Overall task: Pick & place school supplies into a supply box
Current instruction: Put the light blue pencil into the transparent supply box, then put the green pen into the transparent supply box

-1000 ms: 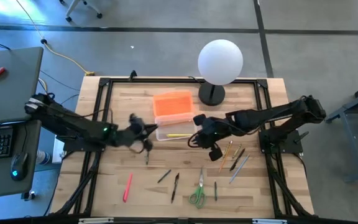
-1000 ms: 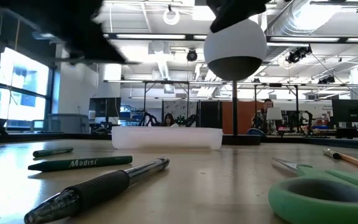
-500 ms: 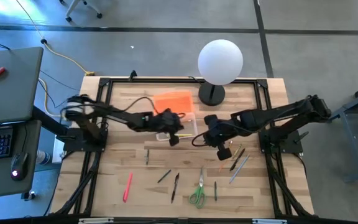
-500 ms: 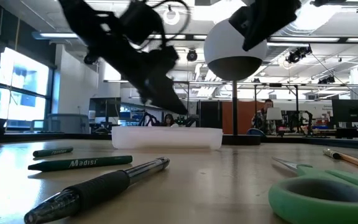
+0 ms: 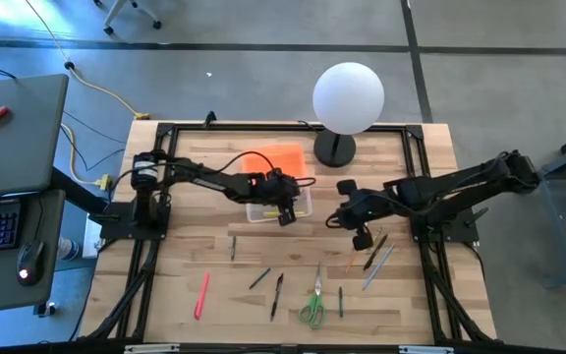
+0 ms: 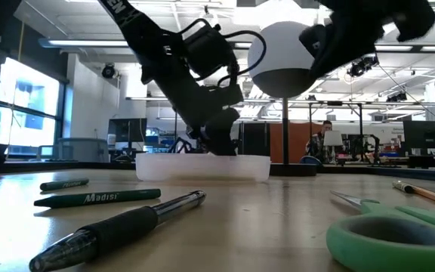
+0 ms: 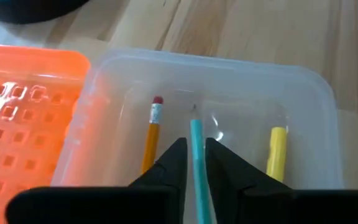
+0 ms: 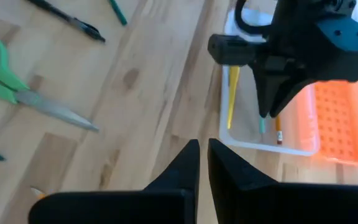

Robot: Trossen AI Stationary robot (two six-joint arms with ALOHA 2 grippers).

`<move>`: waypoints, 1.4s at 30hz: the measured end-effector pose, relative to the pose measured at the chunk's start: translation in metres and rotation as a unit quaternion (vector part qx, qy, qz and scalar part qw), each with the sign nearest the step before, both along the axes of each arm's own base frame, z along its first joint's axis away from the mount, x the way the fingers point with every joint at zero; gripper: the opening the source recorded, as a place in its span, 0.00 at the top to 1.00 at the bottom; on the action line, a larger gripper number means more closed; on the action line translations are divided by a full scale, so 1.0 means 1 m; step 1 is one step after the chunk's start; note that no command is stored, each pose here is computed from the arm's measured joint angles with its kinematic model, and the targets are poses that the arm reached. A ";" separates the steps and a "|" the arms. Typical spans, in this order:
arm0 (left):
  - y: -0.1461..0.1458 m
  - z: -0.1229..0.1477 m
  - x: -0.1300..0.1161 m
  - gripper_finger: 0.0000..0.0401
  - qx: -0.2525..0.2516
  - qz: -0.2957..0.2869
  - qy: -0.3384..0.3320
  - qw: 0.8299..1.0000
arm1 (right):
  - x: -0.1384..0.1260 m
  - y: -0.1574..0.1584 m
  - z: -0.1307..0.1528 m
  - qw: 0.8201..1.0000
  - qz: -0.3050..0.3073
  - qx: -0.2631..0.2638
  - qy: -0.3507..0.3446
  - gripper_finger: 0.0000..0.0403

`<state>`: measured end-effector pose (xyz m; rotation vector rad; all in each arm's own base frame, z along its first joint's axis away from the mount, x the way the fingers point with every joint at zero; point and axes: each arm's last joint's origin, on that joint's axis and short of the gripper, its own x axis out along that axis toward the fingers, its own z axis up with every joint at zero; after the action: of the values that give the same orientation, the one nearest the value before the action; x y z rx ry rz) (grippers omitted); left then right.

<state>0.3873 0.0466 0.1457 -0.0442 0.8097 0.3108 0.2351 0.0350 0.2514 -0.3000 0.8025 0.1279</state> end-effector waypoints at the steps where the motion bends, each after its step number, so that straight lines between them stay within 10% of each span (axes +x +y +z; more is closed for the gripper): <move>1: 0.000 0.000 0.000 0.76 -0.001 -0.001 0.000 1.000 | -0.002 -0.001 -0.005 1.000 -0.001 -0.003 -0.003 0.97; 8: 0.000 0.006 0.001 0.71 0.013 -0.007 0.003 1.000 | -0.022 0.001 -0.048 0.999 0.012 0.033 0.029 0.97; 23: 0.005 0.131 0.030 0.71 0.073 0.000 -0.047 0.996 | -0.028 0.028 -0.050 0.984 0.143 0.098 0.038 0.97; 42: 0.006 0.145 0.025 0.71 0.054 0.050 -0.019 0.997 | -0.018 0.035 -0.038 0.978 0.195 -0.021 -0.068 0.91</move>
<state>0.4124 0.0529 0.2908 0.0113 0.7532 0.4477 0.2173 0.0702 0.2133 -0.5003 0.6045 0.4542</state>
